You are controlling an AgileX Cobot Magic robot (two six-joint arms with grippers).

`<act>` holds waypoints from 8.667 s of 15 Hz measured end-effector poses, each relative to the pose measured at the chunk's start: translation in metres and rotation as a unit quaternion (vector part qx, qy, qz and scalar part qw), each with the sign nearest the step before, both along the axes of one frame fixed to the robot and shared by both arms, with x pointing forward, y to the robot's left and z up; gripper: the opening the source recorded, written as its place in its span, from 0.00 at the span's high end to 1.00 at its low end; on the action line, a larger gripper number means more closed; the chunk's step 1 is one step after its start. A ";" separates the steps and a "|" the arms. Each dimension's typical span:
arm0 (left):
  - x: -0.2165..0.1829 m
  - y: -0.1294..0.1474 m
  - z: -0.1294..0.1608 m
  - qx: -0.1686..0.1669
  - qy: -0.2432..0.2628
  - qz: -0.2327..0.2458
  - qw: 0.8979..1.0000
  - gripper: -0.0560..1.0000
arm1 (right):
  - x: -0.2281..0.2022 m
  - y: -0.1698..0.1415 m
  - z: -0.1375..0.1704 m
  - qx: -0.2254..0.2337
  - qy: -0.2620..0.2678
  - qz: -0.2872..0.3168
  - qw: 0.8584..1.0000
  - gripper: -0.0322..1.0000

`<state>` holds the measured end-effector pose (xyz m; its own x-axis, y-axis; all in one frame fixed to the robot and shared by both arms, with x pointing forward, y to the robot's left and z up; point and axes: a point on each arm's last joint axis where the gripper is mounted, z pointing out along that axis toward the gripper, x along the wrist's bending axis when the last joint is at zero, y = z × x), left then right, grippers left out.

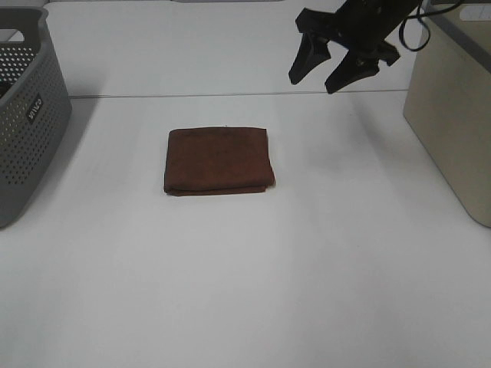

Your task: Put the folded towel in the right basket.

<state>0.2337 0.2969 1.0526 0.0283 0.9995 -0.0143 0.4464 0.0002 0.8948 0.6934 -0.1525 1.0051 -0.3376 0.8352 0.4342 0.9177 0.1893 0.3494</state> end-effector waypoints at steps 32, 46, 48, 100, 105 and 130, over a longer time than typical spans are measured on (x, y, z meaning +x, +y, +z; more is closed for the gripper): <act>0.000 0.000 0.000 0.000 0.000 0.000 1.000 0.03 | 0.006 0.014 0.075 0.015 -0.108 0.070 0.992 0.90; 0.000 0.000 0.000 0.000 0.000 0.000 1.000 0.03 | -0.042 -0.209 0.176 -0.151 -0.175 -0.214 0.949 0.88; 0.000 0.000 0.000 0.000 0.000 0.000 1.000 0.03 | -0.028 -0.213 0.142 -0.153 -0.126 -0.220 0.955 0.76; 0.000 0.000 0.000 0.000 0.000 0.000 1.000 0.03 | -0.448 -0.139 0.052 -0.134 -0.325 -0.221 0.910 0.37; 0.000 0.000 0.000 0.000 0.000 0.000 1.000 0.03 | -0.446 -0.139 0.049 -0.132 -0.326 -0.222 0.910 0.37; 0.000 0.000 0.000 0.000 0.000 0.000 1.000 0.03 | -0.461 -0.138 0.049 -0.121 -0.373 -0.229 0.891 0.37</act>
<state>0.2337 0.2969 1.0526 0.0283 0.9995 -0.0143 0.4464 0.0002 0.8948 0.2320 -0.2909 1.0539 -0.0573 0.9982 0.0195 0.4480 0.0083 0.8940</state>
